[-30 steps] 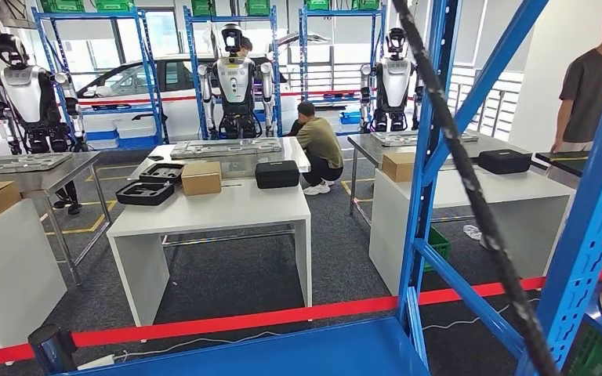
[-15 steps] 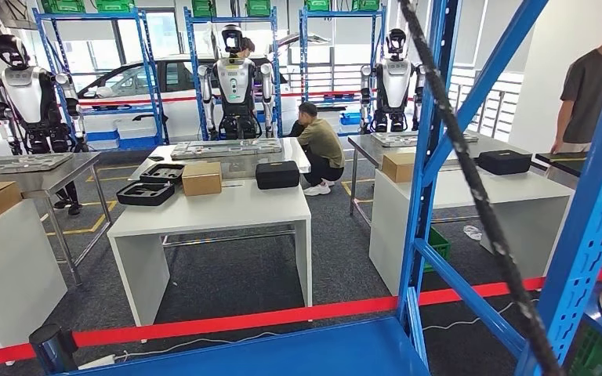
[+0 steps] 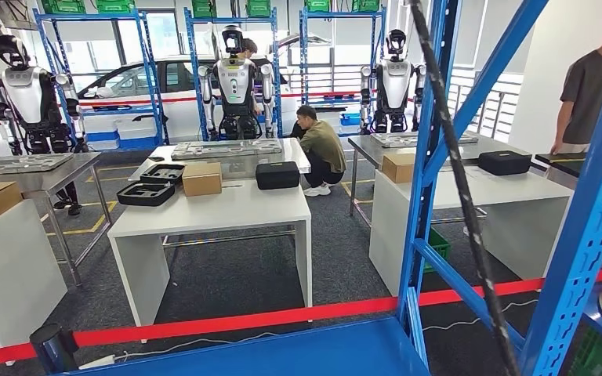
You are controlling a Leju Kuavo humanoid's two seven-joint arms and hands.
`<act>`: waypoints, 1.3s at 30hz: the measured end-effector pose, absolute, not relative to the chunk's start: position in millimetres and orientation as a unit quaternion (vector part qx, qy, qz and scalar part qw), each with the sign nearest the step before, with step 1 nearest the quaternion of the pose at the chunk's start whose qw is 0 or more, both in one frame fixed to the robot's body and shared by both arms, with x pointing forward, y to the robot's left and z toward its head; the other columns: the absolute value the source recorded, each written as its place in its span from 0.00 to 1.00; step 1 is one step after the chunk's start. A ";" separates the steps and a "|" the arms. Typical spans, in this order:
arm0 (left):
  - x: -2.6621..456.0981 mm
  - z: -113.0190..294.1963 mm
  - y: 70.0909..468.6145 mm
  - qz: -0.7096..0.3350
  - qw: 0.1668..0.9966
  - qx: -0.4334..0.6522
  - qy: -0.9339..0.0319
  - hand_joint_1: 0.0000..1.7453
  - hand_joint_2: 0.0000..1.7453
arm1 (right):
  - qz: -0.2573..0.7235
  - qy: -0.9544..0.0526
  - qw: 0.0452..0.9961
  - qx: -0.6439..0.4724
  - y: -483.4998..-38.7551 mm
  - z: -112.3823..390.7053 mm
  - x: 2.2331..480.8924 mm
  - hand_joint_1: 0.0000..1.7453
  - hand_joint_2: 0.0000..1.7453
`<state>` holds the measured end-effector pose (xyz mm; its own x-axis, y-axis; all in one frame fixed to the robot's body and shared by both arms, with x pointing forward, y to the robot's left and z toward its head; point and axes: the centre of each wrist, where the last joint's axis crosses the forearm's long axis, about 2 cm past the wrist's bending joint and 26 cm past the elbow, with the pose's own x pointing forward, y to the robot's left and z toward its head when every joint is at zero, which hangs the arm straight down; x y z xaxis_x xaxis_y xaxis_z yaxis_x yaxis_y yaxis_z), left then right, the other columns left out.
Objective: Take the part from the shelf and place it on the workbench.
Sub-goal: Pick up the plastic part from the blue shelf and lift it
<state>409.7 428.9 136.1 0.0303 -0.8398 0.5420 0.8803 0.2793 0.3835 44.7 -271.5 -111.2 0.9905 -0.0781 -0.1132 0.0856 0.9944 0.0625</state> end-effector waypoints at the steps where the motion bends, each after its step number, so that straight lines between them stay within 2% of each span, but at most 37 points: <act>1: 410.5 136.1 427.6 -0.605 0.718 -0.011 -0.344 0.05 1.00 | -0.041 0.055 0.997 0.033 -271.5 -111.2 44.7 0.00 0.00; 2: 411.6 136.2 425.9 -0.612 0.718 0.011 -0.333 0.20 1.00 | -0.042 0.055 0.997 0.032 -271.6 -111.2 44.7 0.00 0.00; 5: 415.6 136.6 418.2 -0.628 0.714 0.078 -0.300 0.88 1.00 | -0.045 0.055 0.997 0.032 -271.3 -111.2 44.9 0.00 0.00; 6: 416.6 136.5 415.5 -0.631 0.713 0.091 -0.292 0.98 1.00 | -0.046 0.055 0.997 0.032 -271.1 -111.2 44.9 0.00 0.00; 16: 418.2 135.1 409.1 -0.631 0.714 0.098 -0.287 1.00 1.00 | -0.055 0.056 0.996 0.033 -270.8 -111.2 44.3 0.00 0.00; 26: 422.3 138.8 404.3 -0.620 0.705 0.085 -0.334 1.00 1.00 | -0.055 0.056 0.996 0.034 -270.4 -111.2 44.2 0.00 0.00; 35: 420.1 134.2 403.2 -0.596 0.680 0.059 -0.422 1.00 1.00 | -0.055 0.056 0.996 0.036 -270.3 -111.2 44.2 0.00 0.00; 39: 418.1 129.1 398.0 -0.539 0.682 0.038 -0.494 1.00 1.00 | -0.054 0.056 0.996 0.037 -270.2 -111.2 44.2 0.00 0.00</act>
